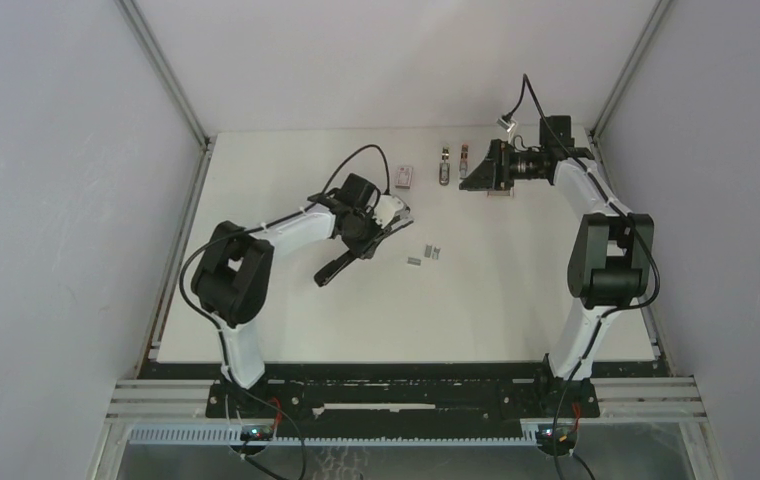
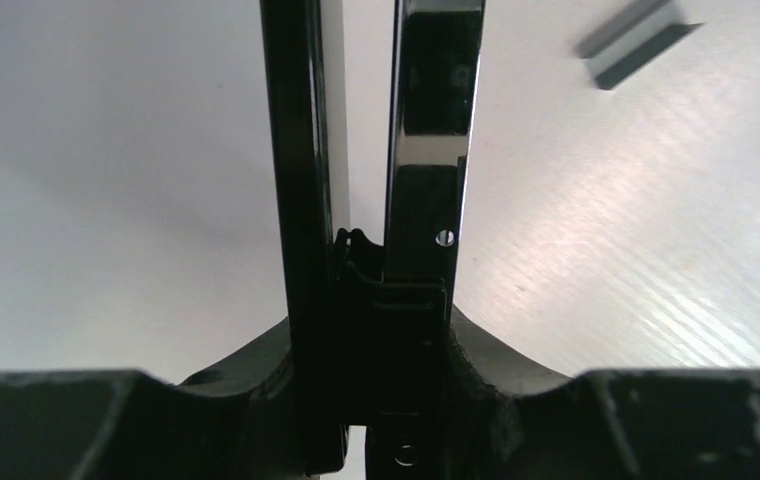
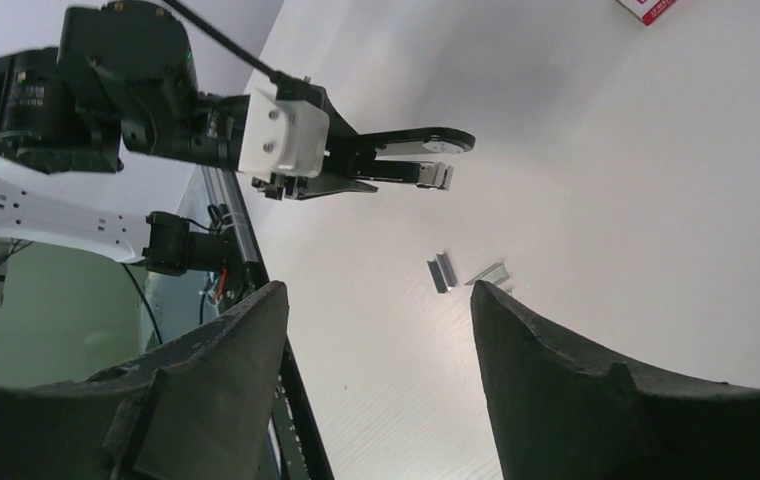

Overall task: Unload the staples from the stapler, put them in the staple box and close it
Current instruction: Place the stapler at the center of the board.

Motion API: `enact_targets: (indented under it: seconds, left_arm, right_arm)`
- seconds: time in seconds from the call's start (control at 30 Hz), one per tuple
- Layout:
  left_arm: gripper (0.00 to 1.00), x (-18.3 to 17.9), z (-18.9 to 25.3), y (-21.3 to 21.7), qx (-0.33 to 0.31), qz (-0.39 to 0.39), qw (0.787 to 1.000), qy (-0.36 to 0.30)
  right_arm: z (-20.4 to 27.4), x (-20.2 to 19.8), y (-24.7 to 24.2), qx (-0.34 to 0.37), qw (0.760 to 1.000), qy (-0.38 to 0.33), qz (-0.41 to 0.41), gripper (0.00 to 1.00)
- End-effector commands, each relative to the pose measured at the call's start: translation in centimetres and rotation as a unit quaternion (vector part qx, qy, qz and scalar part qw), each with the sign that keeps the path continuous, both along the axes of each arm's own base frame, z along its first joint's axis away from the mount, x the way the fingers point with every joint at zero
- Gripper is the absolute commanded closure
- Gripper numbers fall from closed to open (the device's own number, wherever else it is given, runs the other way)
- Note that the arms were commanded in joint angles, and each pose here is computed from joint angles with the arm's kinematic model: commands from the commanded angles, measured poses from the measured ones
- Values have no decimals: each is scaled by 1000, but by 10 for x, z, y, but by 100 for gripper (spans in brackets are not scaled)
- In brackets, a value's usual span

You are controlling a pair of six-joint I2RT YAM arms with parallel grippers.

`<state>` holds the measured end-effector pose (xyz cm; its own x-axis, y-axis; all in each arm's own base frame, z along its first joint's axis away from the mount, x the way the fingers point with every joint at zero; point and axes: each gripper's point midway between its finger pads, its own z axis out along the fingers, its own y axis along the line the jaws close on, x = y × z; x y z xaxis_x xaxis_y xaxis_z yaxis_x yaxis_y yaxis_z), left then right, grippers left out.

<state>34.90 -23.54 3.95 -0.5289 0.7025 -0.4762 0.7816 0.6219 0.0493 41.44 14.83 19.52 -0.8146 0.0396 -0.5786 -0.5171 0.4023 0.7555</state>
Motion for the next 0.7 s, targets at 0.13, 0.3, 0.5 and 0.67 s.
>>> enact_targets:
  seconds: [0.13, 0.3, 0.5, 0.67]
  left_arm:
    - [100, -6, 54, -41, -182, -29, 979, 92]
    - [100, -10, 57, -38, -226, -30, 964, 139]
    - [100, -32, 65, -48, -279, -69, 933, 217]
    - [100, -45, 72, -52, -305, -96, 914, 251]
  right_arm:
    - [35, -21, 18, -10, 992, -112, 52, 27]
    - [35, -31, 30, -43, 980, -177, 77, 22]
    - [30, -57, 50, -83, 938, -304, 147, 22]
    - [26, -73, 69, -140, 881, -406, 198, 22]
